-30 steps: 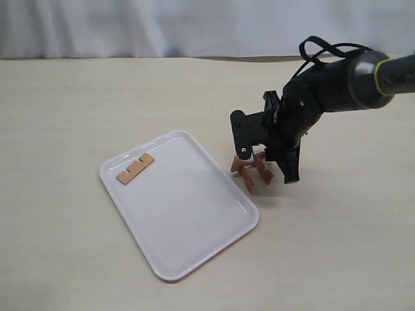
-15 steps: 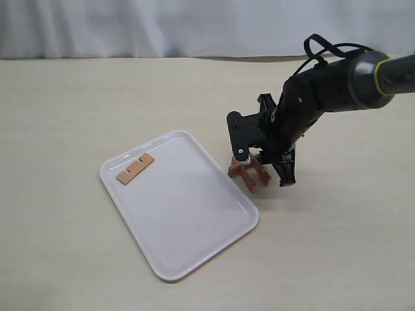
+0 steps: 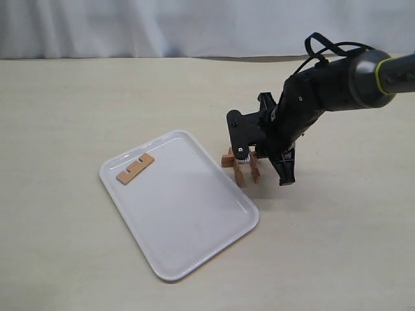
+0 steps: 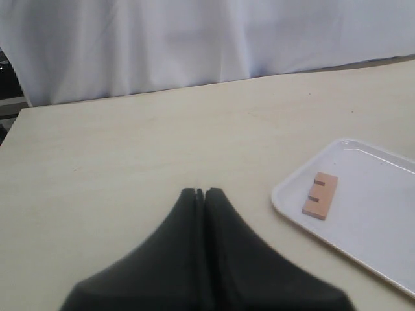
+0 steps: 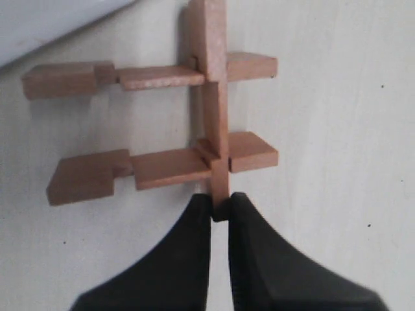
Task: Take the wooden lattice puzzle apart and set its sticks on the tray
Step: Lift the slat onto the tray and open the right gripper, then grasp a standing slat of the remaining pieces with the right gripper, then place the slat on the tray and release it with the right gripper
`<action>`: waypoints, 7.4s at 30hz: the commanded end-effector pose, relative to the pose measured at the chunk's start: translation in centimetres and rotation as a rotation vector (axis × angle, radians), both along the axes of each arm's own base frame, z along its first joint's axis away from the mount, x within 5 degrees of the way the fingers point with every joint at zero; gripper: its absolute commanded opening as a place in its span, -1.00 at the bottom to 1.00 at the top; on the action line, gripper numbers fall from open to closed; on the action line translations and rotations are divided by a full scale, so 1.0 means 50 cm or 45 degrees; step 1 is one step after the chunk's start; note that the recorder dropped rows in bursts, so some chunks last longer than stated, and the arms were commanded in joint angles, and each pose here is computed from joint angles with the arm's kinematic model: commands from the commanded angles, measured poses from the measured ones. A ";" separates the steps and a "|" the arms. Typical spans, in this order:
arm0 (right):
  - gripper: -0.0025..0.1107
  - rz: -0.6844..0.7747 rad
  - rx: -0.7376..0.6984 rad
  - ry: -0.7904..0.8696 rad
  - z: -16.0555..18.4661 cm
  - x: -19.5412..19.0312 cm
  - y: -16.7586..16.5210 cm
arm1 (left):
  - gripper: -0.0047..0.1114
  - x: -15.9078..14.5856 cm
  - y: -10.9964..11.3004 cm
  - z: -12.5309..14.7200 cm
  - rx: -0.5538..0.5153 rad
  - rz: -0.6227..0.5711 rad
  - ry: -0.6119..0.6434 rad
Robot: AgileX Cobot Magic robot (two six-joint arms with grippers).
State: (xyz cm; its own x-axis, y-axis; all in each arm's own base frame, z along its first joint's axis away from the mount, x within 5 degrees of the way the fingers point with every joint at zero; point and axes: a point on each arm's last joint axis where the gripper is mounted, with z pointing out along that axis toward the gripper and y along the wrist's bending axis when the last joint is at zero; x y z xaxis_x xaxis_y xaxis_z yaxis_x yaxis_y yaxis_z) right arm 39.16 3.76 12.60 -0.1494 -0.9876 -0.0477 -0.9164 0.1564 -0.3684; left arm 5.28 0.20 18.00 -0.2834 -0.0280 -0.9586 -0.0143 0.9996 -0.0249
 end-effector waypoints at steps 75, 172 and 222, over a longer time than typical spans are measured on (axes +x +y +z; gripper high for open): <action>0.03 -1.455 0.665 -0.041 0.100 -0.001 0.077 | -0.92 0.001 -0.001 0.002 0.000 -0.013 -0.022; -0.37 -1.656 0.577 -0.017 -0.048 0.029 0.037 | -0.92 0.001 -0.001 0.002 0.000 -0.013 -0.022; 0.13 -1.488 0.713 -0.180 0.040 0.026 0.117 | -0.92 0.001 -0.001 0.002 0.000 -0.013 -0.022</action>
